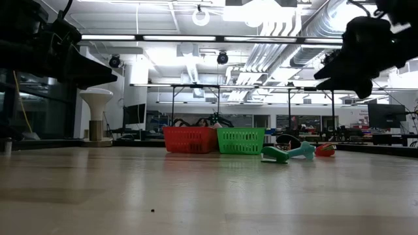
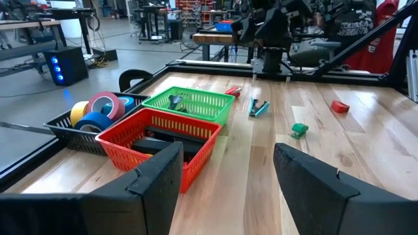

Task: Pick and place Stapler, Stapler remover, tape
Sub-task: Put the pink staple remover into the green bin

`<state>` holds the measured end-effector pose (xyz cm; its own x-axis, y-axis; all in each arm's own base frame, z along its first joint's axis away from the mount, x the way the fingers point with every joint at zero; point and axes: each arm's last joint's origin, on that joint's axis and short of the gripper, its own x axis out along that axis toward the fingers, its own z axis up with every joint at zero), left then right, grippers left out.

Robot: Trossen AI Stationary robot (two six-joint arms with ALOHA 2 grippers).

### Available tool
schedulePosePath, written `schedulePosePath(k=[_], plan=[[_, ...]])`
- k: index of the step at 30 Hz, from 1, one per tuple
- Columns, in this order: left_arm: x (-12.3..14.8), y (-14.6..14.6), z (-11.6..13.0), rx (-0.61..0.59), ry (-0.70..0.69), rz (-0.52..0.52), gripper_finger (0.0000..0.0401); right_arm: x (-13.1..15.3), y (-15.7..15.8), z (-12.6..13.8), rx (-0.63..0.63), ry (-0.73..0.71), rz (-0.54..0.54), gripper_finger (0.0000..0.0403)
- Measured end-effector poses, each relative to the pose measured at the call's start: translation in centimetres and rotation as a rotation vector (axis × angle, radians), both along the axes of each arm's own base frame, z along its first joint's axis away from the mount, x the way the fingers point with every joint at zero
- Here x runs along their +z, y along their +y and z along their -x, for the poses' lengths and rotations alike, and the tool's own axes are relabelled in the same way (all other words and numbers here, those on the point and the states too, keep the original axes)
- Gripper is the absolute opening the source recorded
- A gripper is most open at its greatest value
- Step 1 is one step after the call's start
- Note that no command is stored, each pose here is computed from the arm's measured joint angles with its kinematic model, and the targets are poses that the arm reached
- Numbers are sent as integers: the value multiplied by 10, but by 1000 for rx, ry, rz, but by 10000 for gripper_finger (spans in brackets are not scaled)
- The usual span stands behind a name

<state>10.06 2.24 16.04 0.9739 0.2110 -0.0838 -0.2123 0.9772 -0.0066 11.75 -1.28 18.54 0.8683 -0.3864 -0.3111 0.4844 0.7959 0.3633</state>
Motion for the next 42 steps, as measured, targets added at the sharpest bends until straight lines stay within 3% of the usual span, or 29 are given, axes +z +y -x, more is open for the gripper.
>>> schedulePosePath(k=[8, 14, 18, 24, 33, 42], plan=[[0, 0, 0, 0, 0, 0, 234, 34, -16, -15, -61, 250, 16, 185], [0, 0, 0, 0, 0, 0, 234, 47, -47, -36, -200, 364, -85, 185], [0, 0, 0, 0, 0, 0, 234, 47, -68, -53, -174, 494, -32, 185], [0, 0, 0, 0, 0, 0, 234, 48, -93, -77, 45, 697, 151, 185], [0, 0, 0, 0, 0, 0, 234, 38, -125, -95, 417, 1181, 670, 185], [0, 0, 0, 0, 0, 0, 234, 6, -146, -102, 798, 1446, 875, 185]])
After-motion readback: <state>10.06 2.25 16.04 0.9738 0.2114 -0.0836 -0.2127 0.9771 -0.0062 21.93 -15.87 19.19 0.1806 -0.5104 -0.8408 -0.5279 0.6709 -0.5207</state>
